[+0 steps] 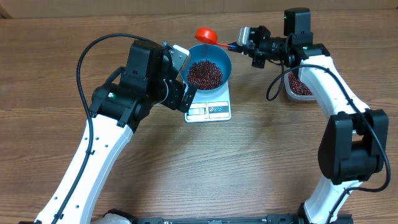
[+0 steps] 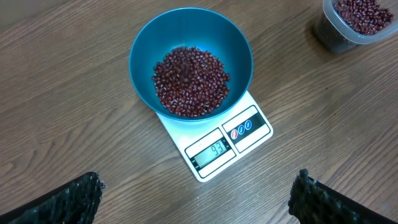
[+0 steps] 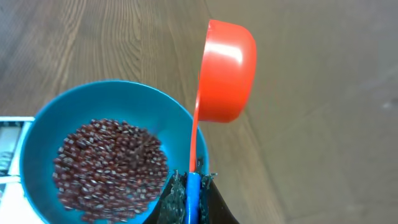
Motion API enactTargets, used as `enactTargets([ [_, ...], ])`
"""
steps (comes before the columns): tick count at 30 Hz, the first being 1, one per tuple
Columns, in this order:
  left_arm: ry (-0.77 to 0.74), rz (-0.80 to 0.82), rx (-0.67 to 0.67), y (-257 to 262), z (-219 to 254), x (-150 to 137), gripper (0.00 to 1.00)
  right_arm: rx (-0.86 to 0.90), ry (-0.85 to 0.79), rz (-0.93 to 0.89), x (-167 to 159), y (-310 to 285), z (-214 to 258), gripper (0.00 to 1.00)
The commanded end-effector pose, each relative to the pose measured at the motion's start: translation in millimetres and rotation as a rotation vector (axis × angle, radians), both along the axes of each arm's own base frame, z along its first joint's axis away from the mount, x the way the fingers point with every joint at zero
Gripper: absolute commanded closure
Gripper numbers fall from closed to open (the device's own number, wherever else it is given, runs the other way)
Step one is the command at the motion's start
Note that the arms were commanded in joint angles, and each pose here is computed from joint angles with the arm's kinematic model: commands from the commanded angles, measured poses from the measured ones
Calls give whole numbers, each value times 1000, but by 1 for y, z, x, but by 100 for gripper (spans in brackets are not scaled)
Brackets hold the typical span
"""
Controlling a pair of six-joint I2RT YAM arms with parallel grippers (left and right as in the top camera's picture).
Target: Scoop item into bowl and weigh 150g on scale
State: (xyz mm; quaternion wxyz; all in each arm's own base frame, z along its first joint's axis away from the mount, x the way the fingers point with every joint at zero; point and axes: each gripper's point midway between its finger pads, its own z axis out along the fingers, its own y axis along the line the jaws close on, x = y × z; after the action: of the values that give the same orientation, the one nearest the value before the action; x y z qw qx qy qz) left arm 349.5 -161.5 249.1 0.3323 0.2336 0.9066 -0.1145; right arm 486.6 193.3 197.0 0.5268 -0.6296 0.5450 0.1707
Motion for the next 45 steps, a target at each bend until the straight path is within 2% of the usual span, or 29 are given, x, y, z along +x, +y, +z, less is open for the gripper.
enactTargets([
  [1, -17, -17, -5, -1, 6, 1, 0, -21, -131, 24, 2, -3, 26, 96],
  [7, -16, -18, -5, -1, 6, 1, 0, -20, -20, 18, -9, -4, 14, 96],
  [10, -17, -18, -5, -1, 6, 1, 0, 69, 202, -20, -21, 0, 11, 96],
  [12, -17, -18, -5, -1, 6, 1, 0, 180, 419, -74, -27, 4, 18, 96],
  [17, -17, -18, -5, -1, 6, 1, 0, 448, 887, -234, -31, 0, 65, 96],
  [24, -16, -18, -5, -1, 6, 1, 0, 746, 1122, -453, -31, -63, 148, 96],
  [26, -17, -18, -5, -1, 6, 1, 0, 811, 1162, -516, -34, -87, 160, 96],
  [30, -16, -18, -5, -1, 6, 1, 0, 946, 1204, -762, -37, -154, 161, 96],
  [33, -17, -17, -5, -1, 6, 1, 0, 1016, 1235, -1023, -46, -211, 137, 96],
  [36, -17, -18, -5, -1, 6, 1, 0, 997, 1239, -1245, -60, -252, 105, 96],
  [38, -17, -17, -5, -1, 6, 1, 0, 952, 1229, -1429, -72, -277, 81, 96],
  [40, -17, -18, -5, -1, 6, 1, 0, 832, 1165, -1615, -86, -301, 58, 96],
  [42, -17, -18, -5, -1, 6, 1, 0, 700, 1093, -1680, -94, -312, 48, 96],
  [43, -17, -18, -5, -1, 6, 1, 0, 558, 1019, -1696, -98, -315, 42, 96],
  [45, -17, -18, -5, -1, 6, 1, 0, 384, 934, -1671, -99, -312, 38, 96],
])
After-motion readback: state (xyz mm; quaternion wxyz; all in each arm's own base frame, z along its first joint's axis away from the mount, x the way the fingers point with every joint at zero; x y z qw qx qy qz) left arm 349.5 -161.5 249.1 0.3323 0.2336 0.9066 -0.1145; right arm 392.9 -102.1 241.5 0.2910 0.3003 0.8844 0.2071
